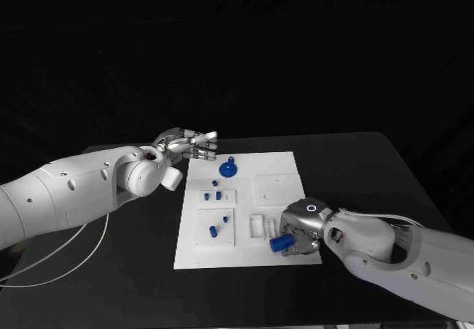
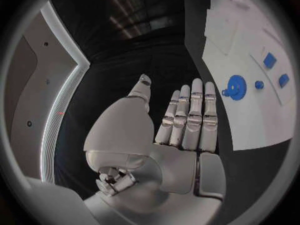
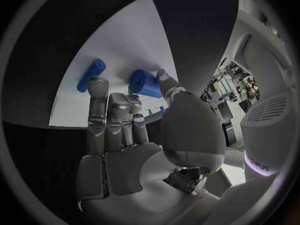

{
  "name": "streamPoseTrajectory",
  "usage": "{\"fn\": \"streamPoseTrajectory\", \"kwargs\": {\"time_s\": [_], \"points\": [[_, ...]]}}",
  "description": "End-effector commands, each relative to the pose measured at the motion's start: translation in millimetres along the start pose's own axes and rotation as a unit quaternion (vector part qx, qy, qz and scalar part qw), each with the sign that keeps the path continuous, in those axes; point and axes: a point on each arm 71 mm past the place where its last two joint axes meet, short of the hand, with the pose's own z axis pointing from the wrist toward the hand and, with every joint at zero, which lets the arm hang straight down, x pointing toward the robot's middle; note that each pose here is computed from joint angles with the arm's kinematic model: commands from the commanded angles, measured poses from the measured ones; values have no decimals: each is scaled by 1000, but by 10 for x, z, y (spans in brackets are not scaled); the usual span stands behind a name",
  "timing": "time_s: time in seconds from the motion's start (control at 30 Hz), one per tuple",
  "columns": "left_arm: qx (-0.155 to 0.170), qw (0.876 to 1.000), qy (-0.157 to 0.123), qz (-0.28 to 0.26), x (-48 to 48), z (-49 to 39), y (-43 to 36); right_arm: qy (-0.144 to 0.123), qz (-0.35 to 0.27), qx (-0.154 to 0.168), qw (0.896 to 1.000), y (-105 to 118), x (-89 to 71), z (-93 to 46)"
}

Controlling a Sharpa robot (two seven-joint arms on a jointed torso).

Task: Assemble the parts on the task board

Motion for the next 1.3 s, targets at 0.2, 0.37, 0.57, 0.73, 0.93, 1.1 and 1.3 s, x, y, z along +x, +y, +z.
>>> {"fn": "streamPoseTrajectory", "kwargs": {"time_s": [0.2,0.37,0.57,0.73,0.93,1.1,1.3], "points": [[0,1000,13,-2,31,3,-6,22,-13,10,1000,11,63,12],[0,1000,14,-2,32,2,-5,2,-1,3,1000,46,26,11],[-1,1000,15,-1,35,4,-4,-12,22,-1,1000,71,-10,-32],[-2,1000,15,0,34,4,-3,-11,66,-4,998,43,-35,-72],[-3,1000,17,0,41,7,-2,-13,133,-3,991,-6,-114,-104],[-3,1000,17,0,40,6,-1,-22,176,13,984,-62,-203,-120],[-4,1000,17,0,45,7,-1,-24,242,84,966,-186,-265,-94]]}}
